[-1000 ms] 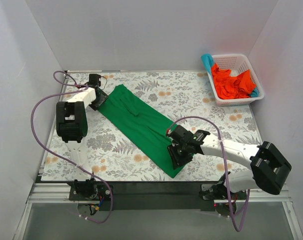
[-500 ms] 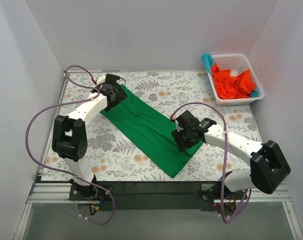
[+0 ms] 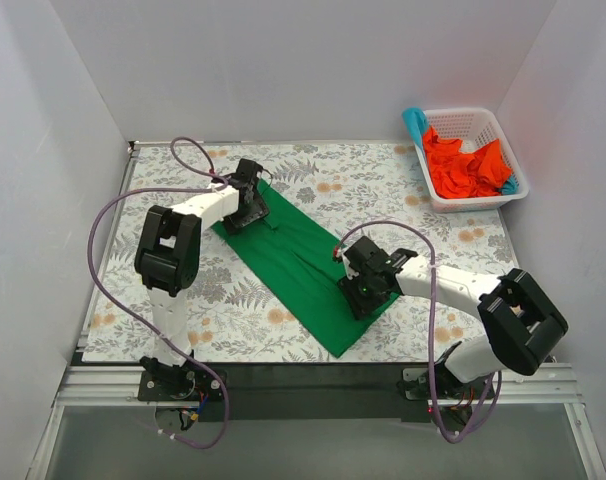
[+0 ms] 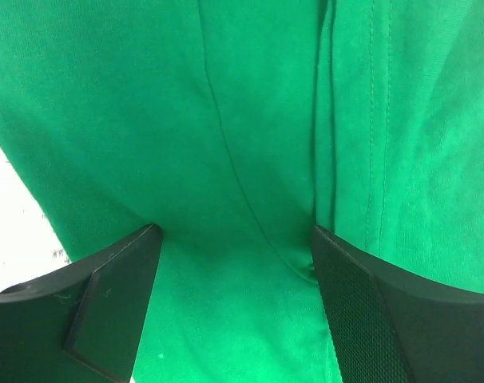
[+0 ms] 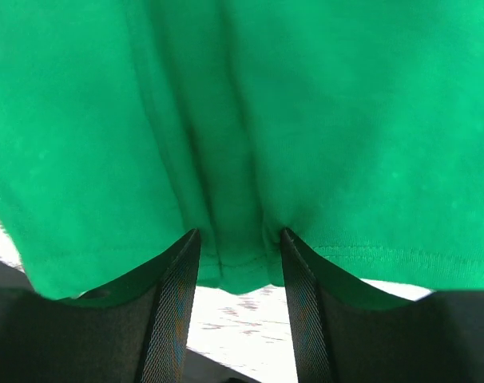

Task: Fold and stack the t-shirts
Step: Fold the tshirt

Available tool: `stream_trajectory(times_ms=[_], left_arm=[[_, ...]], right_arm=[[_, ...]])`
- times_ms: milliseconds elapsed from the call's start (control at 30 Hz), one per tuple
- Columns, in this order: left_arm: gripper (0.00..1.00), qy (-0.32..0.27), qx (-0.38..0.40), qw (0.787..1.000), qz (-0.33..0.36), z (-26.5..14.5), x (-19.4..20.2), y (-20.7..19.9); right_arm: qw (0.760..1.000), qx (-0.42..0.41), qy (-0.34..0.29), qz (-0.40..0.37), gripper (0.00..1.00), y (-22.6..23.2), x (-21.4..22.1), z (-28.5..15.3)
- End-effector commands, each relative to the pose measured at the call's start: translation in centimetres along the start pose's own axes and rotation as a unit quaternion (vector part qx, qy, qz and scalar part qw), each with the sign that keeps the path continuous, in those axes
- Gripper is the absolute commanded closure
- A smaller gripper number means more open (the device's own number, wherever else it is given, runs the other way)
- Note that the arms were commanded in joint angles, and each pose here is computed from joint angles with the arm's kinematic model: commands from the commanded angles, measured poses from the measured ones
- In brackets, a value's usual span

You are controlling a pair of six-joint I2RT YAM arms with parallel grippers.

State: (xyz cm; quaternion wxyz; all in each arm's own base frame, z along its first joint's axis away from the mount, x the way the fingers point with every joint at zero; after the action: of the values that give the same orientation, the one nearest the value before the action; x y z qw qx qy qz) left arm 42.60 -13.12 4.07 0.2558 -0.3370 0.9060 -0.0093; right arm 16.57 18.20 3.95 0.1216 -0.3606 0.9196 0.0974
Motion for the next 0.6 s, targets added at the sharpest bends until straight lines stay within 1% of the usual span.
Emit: stream_trajectory(times_ms=[0,33,67,100,133,167,233,267,300,333,400,567], left_arm=[[0.26,0.026,-0.050,0.998,0.033,3.4,1.7,1.8],[0.26,0.015,-0.041,0.998,0.042,3.4,0.6,0.5],[0.26,0.022,-0.058,0.997,0.055,4.8,1.1,0.9],[0.26,0.019,-0.059,0.996,0.063,5.3,0.6,0.3],[0.26,0.004,-0.040,0.996,0.074,5.2,-0.9,-1.8],[0.25,0.024,-0.057,0.994,0.092,7.0,-0.1,-1.5],[0.22,0.035,-0.059,0.992,0.110,8.0,-0.1,-2.5],[0.22,0.027,-0.047,0.992,0.113,7.8,-1.2,-3.8],[0.22,0.033,-0.051,0.991,0.121,8.9,-0.6,-3.7],[0.22,0.031,-0.045,0.991,0.124,9.0,-0.8,-4.1],[0.22,0.029,-0.019,0.991,0.129,9.3,-1.1,-5.4],[0.22,0.031,0.041,0.990,0.134,9.7,-1.1,-8.4]], right_arm=[[0.994,-0.085,0.069,-0.003,0.49,5.1,3.9,1.5],[0.993,-0.096,0.074,0.003,0.49,6.1,3.9,1.5],[0.990,-0.115,0.086,0.004,0.49,7.3,4.2,1.5],[0.988,-0.127,0.091,-0.012,0.49,8.8,4.3,1.4],[0.986,-0.131,0.101,-0.010,0.49,9.7,4.3,1.7],[0.985,-0.143,0.088,-0.021,0.49,10.8,3.0,1.5],[0.984,-0.150,0.090,-0.043,0.49,12.4,2.5,1.7],[0.983,-0.154,0.087,-0.050,0.49,13.2,1.2,1.9],[0.982,-0.157,0.089,-0.059,0.49,13.8,1.0,2.1],[0.981,-0.156,0.095,-0.062,0.49,14.1,0.8,2.6],[0.981,-0.159,0.086,-0.072,0.49,14.8,-0.4,2.8],[0.984,-0.134,0.096,-0.075,0.49,14.4,-1.1,4.6]])
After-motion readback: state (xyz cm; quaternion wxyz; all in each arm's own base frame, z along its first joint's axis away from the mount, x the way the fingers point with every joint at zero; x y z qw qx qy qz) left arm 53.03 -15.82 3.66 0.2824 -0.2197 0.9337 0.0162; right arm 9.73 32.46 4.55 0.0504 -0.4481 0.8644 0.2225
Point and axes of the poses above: each gripper's point midway between its finger pads, its own z axis out along the fingers, its own y axis along the line the jaws close on, x = y × z, the point moved 2 cm from there along -z, back along the fingers, and after that the axes turned 8 degrees about -z, right-handed, at the moved point
